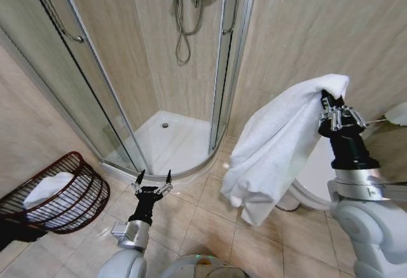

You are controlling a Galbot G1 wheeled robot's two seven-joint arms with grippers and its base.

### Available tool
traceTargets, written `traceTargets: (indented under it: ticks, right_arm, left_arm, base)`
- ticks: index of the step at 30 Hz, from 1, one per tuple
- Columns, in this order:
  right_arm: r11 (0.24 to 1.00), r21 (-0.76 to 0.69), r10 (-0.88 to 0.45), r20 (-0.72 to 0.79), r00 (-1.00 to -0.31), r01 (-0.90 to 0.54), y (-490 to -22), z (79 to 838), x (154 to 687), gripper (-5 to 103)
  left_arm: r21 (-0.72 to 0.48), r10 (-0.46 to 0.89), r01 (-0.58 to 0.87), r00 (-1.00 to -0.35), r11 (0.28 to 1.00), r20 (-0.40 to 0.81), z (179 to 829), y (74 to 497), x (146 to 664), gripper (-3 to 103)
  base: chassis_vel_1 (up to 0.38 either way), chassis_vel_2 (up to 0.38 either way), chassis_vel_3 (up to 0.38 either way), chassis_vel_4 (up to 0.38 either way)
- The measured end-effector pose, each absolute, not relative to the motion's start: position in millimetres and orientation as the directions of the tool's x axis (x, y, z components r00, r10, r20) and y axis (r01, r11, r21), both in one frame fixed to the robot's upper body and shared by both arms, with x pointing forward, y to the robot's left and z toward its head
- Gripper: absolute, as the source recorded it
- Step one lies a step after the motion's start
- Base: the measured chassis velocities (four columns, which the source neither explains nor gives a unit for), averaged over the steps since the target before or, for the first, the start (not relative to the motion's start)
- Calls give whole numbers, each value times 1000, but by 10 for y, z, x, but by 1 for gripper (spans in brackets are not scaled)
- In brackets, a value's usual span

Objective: Discard the used towel into the hamper.

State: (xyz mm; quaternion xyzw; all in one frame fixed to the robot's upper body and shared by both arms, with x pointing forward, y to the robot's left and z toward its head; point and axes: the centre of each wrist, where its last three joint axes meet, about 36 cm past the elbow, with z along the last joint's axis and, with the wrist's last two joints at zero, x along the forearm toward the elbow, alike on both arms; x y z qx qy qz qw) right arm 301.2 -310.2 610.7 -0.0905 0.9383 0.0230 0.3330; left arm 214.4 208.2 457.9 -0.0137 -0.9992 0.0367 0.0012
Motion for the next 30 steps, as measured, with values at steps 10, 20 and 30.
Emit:
traceTargets:
  ticks: [10, 20, 30]
  right_arm:
    - [983, -14, -149, -640, -754, -183, -3097, 6114, 2969, 8]
    - [984, -12, -143, -652, -744, -179, -3094, 6138, 2970, 8]
    - [983, -26, -153, -667, -729, -183, -3098, 6206, 2987, 8]
  left_arm:
    - [-73, 28, 27, -1000, 997, 1, 4579, 2082, 2144, 100]
    - [-73, 28, 27, -1000, 997, 1, 4579, 2082, 2144, 100]
    - [-73, 28, 27, -1000, 997, 1, 4579, 2082, 2144, 100]
  base:
    - [0, 0, 0, 0]
    - [0, 0, 0, 0]
    - [0, 0, 0, 0]
